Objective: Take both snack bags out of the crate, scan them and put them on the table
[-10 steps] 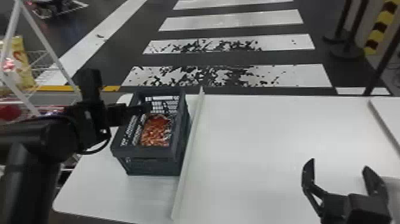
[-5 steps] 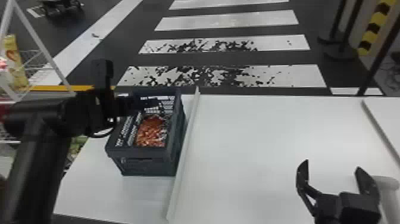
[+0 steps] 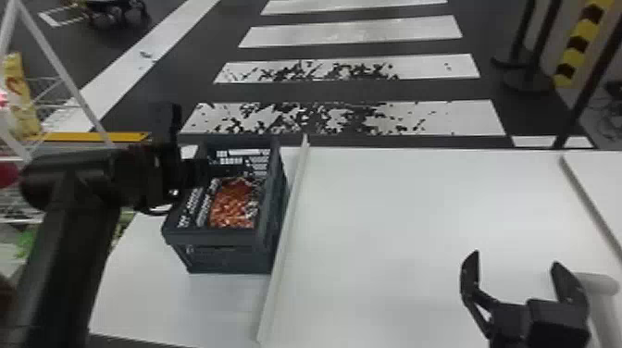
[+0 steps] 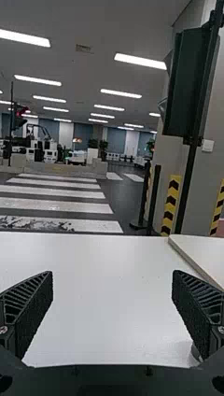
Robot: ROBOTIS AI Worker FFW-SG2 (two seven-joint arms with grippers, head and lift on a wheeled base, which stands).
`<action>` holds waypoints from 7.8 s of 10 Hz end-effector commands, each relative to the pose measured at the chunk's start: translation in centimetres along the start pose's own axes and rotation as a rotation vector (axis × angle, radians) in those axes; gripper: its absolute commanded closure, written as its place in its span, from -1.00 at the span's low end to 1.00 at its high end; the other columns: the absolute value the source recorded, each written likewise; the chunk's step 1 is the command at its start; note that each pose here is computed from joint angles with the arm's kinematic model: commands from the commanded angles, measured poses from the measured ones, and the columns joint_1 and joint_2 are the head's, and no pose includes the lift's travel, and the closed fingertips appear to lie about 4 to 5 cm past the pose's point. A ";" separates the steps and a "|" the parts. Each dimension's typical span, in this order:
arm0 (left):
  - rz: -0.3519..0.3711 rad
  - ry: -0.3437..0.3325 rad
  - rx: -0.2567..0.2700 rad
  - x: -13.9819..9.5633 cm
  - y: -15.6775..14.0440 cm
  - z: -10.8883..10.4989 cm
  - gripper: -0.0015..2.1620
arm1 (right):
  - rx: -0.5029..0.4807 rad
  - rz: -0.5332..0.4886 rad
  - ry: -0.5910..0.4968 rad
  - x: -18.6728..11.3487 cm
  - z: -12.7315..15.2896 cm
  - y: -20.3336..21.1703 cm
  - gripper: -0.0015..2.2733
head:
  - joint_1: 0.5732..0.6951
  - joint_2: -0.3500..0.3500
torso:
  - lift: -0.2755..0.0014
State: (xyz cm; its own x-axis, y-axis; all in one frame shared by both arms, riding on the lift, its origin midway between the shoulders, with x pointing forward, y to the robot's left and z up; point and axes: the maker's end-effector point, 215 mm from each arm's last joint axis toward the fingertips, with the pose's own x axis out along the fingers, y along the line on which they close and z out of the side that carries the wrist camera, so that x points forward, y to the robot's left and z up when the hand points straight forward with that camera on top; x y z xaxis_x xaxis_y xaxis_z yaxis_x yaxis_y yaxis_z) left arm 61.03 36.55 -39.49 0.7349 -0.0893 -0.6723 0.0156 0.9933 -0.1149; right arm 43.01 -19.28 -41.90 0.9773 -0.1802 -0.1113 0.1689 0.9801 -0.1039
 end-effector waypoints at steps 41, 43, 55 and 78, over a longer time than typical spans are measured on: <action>0.027 0.065 0.050 5.4 0.6 -5.9 0.98 | -0.030 0.043 0.048 -0.1 -1.7 1.6 -0.96 | 1.00 0.56 | 0.31; 0.011 0.044 0.027 4.6 0.3 -5.1 0.98 | -0.032 0.042 0.052 -0.1 -1.9 1.7 -0.96 | 1.00 0.56 | 0.31; -0.011 0.068 0.019 -0.8 -1.2 -2.9 0.98 | -0.030 0.039 0.070 -0.1 -2.4 1.7 -0.95 | 1.00 0.54 | 0.31; -0.138 -0.085 -0.054 -7.3 -3.7 5.5 0.98 | -0.037 0.031 0.107 0.3 -3.4 2.0 -0.95 | 1.00 0.55 | 0.31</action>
State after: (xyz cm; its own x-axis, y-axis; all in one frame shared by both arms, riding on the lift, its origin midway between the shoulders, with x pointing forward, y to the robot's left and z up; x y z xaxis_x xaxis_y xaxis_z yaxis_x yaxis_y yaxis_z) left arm 59.17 34.47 -30.35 0.7809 -0.2022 -0.5911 0.0767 0.9700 -0.2305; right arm 43.19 -17.65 -45.53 0.9625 -0.1593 -0.2196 0.1317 0.9820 -0.1351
